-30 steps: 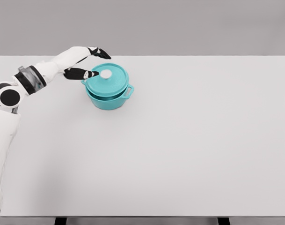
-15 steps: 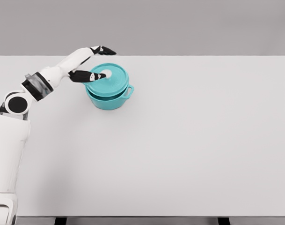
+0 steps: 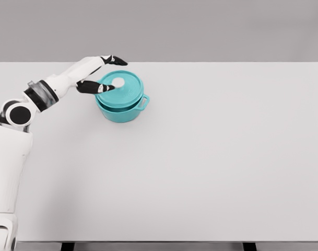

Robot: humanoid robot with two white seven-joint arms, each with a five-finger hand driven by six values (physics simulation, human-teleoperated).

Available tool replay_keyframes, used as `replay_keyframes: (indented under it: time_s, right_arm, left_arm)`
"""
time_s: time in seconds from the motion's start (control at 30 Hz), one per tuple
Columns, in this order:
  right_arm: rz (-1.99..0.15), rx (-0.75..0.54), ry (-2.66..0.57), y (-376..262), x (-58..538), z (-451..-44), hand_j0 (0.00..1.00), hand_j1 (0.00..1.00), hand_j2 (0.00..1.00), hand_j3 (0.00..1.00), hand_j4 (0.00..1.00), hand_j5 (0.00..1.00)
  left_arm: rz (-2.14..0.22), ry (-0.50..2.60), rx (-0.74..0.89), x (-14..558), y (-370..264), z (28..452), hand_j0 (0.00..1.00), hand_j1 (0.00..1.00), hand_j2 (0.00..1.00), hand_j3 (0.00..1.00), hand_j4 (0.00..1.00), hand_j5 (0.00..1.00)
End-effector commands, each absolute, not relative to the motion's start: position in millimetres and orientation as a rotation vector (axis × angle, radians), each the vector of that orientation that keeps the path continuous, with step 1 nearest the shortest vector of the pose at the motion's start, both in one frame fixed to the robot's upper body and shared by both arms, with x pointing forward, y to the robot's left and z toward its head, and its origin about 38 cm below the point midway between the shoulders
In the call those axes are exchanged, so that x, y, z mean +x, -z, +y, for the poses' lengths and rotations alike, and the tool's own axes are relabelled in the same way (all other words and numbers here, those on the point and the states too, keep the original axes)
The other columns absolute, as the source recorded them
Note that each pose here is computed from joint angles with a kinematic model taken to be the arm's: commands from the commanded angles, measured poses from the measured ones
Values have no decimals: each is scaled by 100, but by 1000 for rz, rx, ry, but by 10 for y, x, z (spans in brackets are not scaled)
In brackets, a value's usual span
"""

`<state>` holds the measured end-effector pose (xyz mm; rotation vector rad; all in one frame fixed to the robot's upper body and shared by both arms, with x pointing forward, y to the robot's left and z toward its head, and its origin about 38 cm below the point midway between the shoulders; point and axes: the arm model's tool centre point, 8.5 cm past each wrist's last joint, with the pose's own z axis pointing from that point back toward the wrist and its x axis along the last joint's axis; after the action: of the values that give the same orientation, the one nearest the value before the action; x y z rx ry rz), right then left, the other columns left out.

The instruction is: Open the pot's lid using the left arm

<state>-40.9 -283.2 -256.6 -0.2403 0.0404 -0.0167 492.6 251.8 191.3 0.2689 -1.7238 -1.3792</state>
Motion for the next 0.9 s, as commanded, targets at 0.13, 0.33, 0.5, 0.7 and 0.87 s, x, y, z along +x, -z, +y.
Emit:
replay_keyframes:
  time_s: [0.13, 0.33, 0.5, 0.7, 0.87]
  right_arm:
    - [41, -240, 17, 2566, -410, -2832, 100, 100, 100, 100, 100, 100]
    - [41, -240, 17, 2566, -410, -2832, 100, 100, 100, 100, 100, 100]
    - [41, -240, 17, 2566, -410, -2832, 100, 100, 100, 100, 100, 100]
    - [41, -240, 17, 2566, -410, -2832, 100, 100, 100, 100, 100, 100]
    - [41, -240, 17, 2566, -410, -2832, 100, 100, 100, 100, 100, 100]
  left_arm:
    - [-1662, 1541, 395, 4901, -2020, 2448, 76, 76, 76, 76, 76, 76]
    - [-1586, 1623, 494, 4947, -2047, 2425, 74, 74, 74, 74, 74, 74]
    - [-1566, 1661, 507, 4965, -2053, 2356, 67, 67, 67, 67, 67, 67]
    - [-1550, 1679, 530, 4973, -2050, 2332, 69, 69, 69, 69, 69, 69]
    - [-1551, 1680, 531, 4972, -2054, 2330, 71, 71, 71, 71, 71, 71]
